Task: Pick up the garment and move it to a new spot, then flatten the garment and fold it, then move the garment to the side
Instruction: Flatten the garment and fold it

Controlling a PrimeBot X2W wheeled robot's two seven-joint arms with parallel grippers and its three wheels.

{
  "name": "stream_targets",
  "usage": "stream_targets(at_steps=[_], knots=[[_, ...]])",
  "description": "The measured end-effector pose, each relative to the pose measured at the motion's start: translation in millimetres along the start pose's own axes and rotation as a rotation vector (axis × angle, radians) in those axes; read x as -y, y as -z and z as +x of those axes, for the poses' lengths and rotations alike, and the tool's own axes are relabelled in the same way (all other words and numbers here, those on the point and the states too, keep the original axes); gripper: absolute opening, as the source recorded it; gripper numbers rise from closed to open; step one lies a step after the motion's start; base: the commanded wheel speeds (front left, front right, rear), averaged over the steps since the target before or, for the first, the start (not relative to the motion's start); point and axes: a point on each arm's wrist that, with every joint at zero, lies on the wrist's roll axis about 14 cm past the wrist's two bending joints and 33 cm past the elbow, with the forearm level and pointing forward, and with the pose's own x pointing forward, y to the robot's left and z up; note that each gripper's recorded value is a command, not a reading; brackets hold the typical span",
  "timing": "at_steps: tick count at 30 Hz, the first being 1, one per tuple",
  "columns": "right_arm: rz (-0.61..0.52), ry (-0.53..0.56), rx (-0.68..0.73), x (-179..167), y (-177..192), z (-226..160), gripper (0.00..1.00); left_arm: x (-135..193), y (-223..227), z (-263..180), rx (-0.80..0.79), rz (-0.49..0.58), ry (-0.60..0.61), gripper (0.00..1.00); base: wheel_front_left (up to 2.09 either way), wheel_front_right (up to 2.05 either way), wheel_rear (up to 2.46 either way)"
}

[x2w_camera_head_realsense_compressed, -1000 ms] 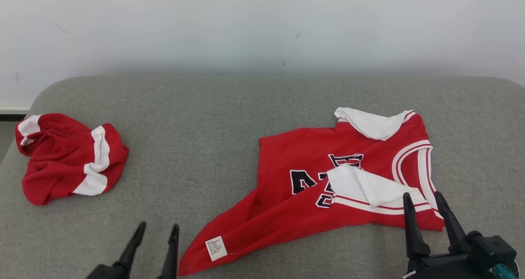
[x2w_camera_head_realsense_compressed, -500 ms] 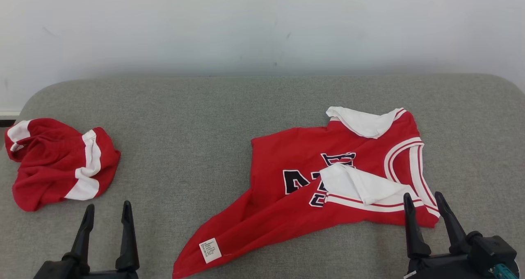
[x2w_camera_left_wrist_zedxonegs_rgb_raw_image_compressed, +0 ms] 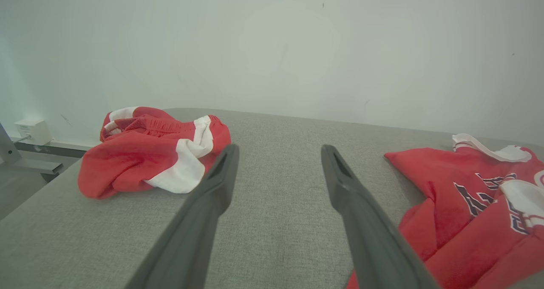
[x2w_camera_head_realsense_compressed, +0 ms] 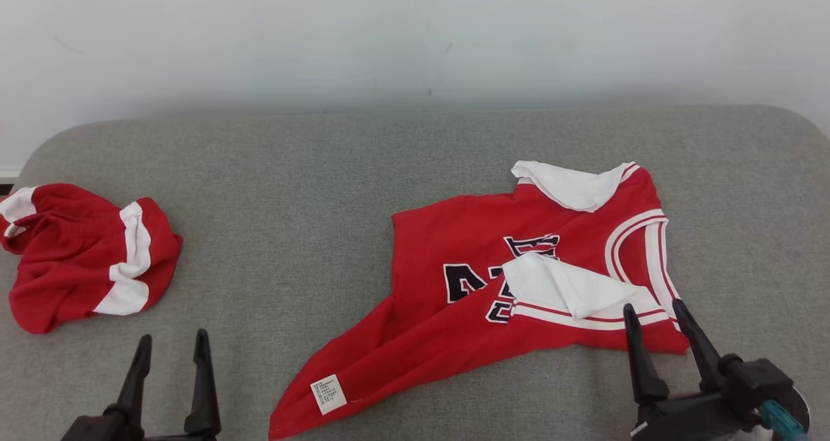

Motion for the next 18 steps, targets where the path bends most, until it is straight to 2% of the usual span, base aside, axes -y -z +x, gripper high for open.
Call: stream_targets(at_steps=[18], knots=[[-0.172,-0.138,-0.243,-9.0,63.3,39.7,1.0,-6.3,13.7,-6.7,-0.043,-0.019,-0.019,1.0,0.0,0.0,0.0]])
